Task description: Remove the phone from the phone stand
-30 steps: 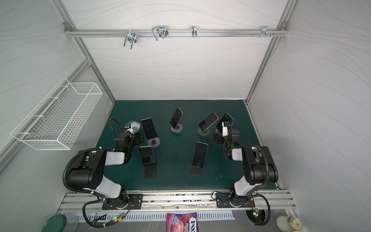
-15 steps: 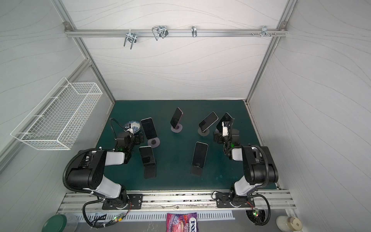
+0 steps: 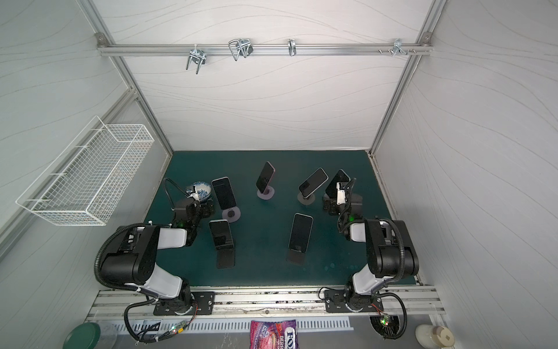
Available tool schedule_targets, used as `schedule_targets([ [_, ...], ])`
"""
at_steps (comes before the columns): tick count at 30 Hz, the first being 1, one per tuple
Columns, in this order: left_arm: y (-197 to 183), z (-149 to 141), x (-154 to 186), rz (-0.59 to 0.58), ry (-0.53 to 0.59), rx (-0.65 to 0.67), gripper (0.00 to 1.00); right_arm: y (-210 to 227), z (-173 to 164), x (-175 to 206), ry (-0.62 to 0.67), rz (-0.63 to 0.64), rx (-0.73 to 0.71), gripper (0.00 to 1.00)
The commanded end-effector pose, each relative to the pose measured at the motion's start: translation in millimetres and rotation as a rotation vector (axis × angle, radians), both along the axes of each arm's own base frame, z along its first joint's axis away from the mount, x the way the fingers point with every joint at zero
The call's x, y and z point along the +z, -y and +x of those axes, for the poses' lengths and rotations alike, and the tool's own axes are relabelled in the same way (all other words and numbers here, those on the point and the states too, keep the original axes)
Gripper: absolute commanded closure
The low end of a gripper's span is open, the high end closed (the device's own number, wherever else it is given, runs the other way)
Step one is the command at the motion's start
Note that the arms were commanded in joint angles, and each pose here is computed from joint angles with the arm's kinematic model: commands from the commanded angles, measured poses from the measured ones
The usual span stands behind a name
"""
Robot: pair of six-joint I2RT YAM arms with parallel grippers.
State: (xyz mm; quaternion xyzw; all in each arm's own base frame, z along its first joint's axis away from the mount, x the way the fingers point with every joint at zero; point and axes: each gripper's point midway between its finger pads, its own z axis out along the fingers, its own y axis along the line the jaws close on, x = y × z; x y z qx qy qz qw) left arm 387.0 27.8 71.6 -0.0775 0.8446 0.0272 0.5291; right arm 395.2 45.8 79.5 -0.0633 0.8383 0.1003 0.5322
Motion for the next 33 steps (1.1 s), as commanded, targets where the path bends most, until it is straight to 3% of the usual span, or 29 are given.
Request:
schedule_targets([
  [1,-7,4,37,0.006,0.134,0.034,0.08,10,-5,15,0.068,0.026,-0.044,0.01],
  [12,-17,-15,67,0.004,0.205,0.103,0.08,26,-20,36,0.103,0.022,-0.138,0.01],
  [20,-17,-21,86,-0.008,0.236,0.108,0.08,29,-32,42,0.050,0.033,-0.167,0.01],
  [33,-21,-31,116,-0.030,0.185,0.145,0.10,36,-70,86,-0.059,0.102,-0.254,0.01],
])
